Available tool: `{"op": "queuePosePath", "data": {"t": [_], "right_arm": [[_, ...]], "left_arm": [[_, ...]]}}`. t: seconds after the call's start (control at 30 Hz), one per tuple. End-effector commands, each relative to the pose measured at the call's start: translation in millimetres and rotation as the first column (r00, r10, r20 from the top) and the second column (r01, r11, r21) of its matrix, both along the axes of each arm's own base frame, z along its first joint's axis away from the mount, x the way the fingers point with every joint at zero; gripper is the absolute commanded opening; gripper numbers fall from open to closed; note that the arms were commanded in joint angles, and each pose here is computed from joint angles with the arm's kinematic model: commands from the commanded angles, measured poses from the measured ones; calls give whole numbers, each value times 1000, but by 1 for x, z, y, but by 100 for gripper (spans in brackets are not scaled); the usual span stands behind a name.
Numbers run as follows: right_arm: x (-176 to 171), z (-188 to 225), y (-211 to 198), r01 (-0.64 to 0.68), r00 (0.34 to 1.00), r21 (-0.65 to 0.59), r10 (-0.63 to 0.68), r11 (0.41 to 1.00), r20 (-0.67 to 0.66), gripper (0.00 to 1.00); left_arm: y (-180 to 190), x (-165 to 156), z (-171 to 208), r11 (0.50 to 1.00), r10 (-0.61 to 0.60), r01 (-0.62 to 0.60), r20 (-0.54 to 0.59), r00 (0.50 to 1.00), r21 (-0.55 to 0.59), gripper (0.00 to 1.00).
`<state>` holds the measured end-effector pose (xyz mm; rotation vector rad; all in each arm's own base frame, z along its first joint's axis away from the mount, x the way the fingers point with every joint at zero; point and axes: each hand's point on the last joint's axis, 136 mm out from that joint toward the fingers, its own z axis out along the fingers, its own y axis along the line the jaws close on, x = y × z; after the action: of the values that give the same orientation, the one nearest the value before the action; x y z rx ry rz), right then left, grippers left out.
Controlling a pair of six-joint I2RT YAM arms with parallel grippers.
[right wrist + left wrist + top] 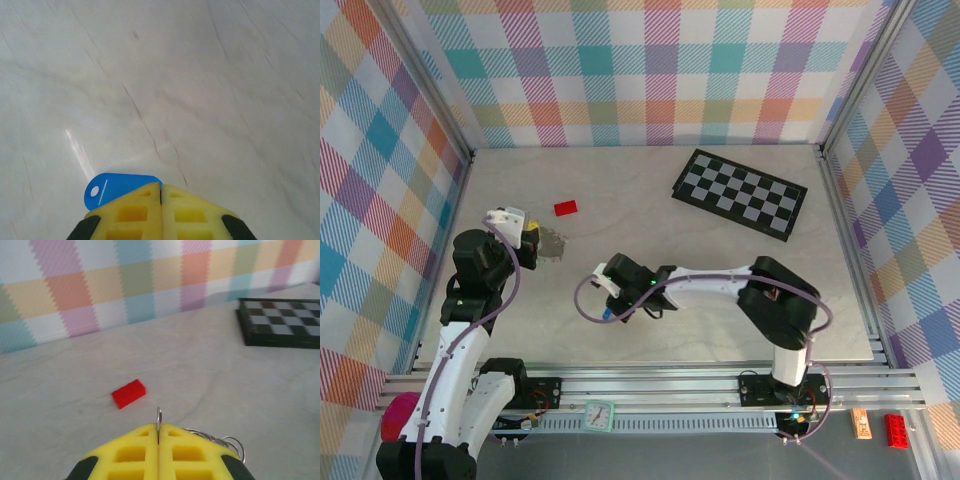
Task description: Put the keys on the keyring
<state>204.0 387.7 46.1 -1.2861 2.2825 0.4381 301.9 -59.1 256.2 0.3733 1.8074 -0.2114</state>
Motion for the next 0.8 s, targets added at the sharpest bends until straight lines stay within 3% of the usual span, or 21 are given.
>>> {"op": "queuePosePath", "data": {"t": [0.0,0.4,0.77], "right_arm": [[-2,-6,-43,98,995,-70,-99,993,-12,0],[8,-15,-100,279,956,-74,-284,957,-69,0],[18,-17,-125,396,911,-77,-402,915,-89,0]], "left_arm": [[-30,-10,18,980,-196,197,57,979,-14,0],[-91,-30,2,900,-437,436,-23,899,-18,0],[-144,-68,-30,754,-651,657,-128,748,7,0]]}}
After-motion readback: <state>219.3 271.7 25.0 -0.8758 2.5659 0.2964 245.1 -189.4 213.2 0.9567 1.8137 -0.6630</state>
